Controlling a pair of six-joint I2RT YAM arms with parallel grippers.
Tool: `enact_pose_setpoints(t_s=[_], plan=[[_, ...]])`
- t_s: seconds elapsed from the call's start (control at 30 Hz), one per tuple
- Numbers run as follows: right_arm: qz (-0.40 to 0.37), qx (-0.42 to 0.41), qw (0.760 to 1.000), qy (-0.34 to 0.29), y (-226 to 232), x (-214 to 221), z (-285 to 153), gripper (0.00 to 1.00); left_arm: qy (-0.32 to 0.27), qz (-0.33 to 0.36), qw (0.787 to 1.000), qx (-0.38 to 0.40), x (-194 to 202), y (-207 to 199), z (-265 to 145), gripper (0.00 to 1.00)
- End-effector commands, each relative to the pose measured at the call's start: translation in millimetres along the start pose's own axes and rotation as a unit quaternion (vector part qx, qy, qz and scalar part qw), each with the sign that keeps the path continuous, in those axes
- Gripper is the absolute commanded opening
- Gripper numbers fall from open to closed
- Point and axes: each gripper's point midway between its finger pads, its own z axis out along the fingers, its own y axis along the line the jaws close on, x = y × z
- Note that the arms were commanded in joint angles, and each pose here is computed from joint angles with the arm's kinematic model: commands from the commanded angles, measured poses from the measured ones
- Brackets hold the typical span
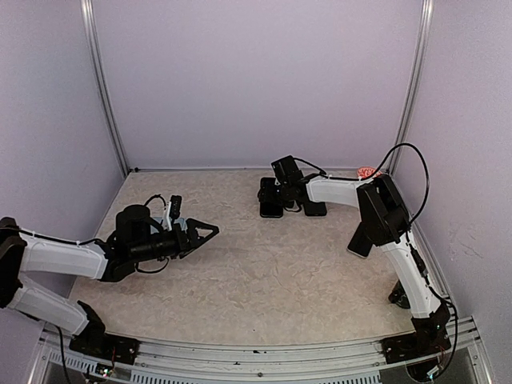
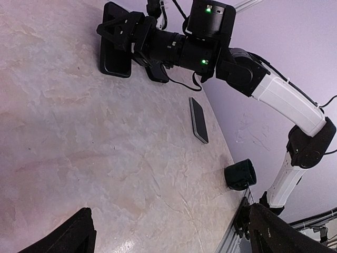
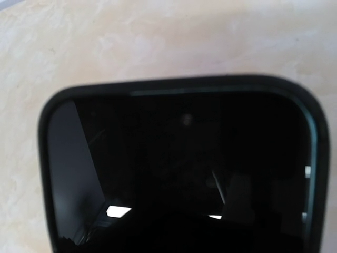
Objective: Put the phone into the phone case
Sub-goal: Place the phone with the phone case at the center of the board.
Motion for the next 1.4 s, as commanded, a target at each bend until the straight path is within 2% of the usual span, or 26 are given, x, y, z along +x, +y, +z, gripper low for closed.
enact_pose_setpoints(t_s=[0.0, 0.43, 1.2, 1.3, 1.37], plan=[[0.012, 0.012, 1.0, -0.012, -14.7, 1.1, 13.9, 0.67, -0.006, 0.005, 1.0, -0.002, -0.8, 4.6, -0.9, 0.99], [0.012, 0.012, 1.0, -0.008, -15.6, 3.7, 14.4, 0.77, -0.008, 0.004, 1.0, -0.002, -1.2, 5.8, -2.6, 0.99], [0.015, 0.018, 1.0, 0.002, -20.6, 8.3, 14.9, 0.88, -0.015, 0.004, 1.0, -0.001, -3.9, 6.0, -6.0, 0.99], [0.015, 0.026, 1.0, 0.0, -23.2, 7.3, 13.2, 0.99, -0.014, 0.003, 1.0, -0.003, -3.0, 7.5, -6.5, 0.99], [0.015, 0.027, 1.0, 0.0, -23.6, 7.0, 11.5, 1.0, -0.014, 0.003, 1.0, -0.004, -2.9, 8.0, -6.9, 0.99]])
